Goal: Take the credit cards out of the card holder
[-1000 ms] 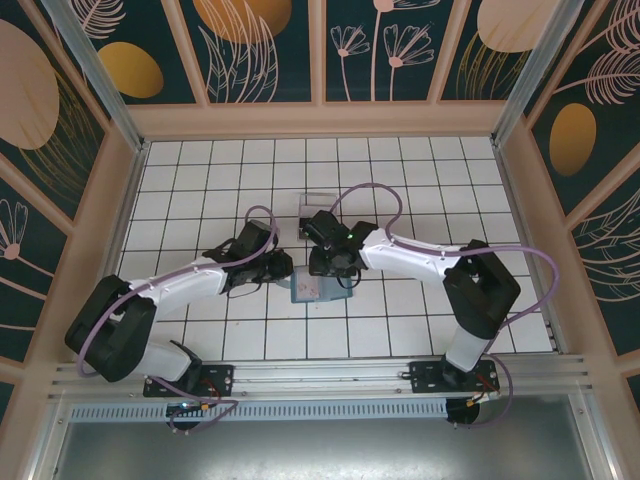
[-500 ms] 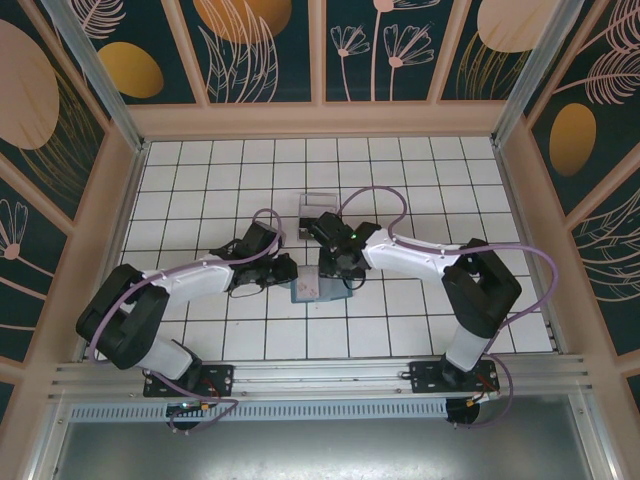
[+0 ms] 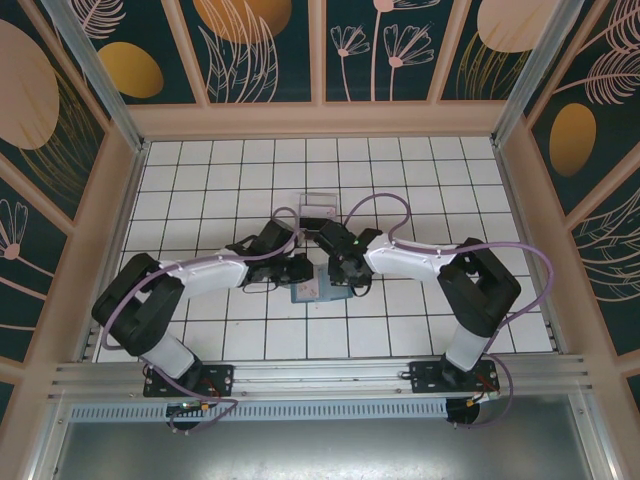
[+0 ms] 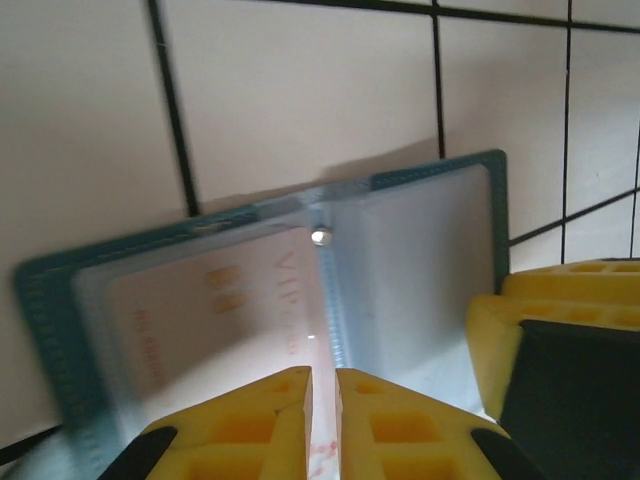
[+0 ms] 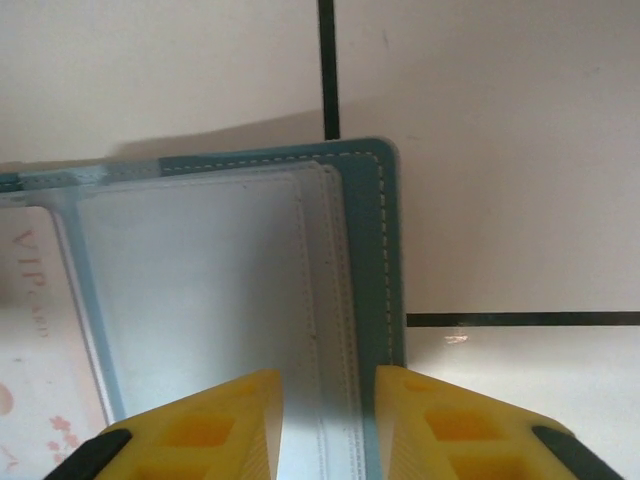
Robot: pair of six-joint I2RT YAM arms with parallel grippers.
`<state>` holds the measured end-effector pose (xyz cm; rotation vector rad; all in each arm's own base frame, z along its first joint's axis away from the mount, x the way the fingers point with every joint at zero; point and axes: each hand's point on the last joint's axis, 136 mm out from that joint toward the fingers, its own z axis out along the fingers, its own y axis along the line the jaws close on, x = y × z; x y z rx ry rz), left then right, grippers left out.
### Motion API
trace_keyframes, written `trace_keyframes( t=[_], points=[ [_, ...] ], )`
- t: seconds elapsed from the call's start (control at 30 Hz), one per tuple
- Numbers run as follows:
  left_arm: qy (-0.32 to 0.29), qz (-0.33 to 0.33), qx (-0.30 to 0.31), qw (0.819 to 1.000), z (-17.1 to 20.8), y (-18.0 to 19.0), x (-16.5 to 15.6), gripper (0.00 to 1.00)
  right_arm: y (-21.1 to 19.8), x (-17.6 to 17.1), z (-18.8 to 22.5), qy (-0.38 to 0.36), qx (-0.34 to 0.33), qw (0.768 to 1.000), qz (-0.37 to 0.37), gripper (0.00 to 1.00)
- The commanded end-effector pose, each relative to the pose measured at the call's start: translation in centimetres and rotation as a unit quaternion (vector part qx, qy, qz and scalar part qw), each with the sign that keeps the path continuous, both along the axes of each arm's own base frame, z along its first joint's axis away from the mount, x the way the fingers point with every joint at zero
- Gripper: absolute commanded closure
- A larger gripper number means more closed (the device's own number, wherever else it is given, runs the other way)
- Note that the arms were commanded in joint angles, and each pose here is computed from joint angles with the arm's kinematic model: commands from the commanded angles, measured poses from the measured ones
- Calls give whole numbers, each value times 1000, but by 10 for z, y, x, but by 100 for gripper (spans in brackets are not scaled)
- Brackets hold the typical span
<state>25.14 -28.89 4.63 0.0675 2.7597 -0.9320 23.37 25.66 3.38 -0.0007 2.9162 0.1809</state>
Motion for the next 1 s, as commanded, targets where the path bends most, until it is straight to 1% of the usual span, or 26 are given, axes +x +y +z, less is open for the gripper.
trace_keyframes(
  t=[0.0, 0.17, 0.2, 0.37, 0.53, 0.57, 0.6, 0.73, 0.87, 0.97],
  points=[
    [0, -22, -11, 1000, 4, -21, -1, 85, -17, -1, -10, 2, -23, 999, -23, 74],
    [6, -40, -7, 999, 1, -37, -5, 88, -17, -2, -11, 3, -11, 1000, -27, 80],
    [15, -42, 4, 999, -9, -38, -6, 88, -17, -2, -11, 3, -6, 1000, -28, 81],
    [26, -45, 24, 998, -19, -41, -6, 92, -15, -4, -13, 9, 16, 999, -29, 88],
    [41, -53, 39, 997, -31, -41, -11, 96, -16, -5, -16, 13, 25, 999, -30, 92],
    [34, -55, 31, 997, -23, -49, -5, 96, -15, -5, -15, 13, 28, 999, -30, 92],
    [36, -57, 33, 997, -25, -50, -6, 96, -16, -5, -15, 13, 28, 999, -29, 92],
    [40, -63, 43, 996, -30, -55, -6, 97, -17, -6, -14, 12, 34, 999, -33, 92],
    [50, -67, 57, 995, -39, -56, -7, 97, -22, -2, -5, 3, 38, 998, -44, 83],
    [57, -68, 66, 994, -46, -56, -8, 97, -29, 2, 6, -11, 37, 998, -56, 79]
  ],
)
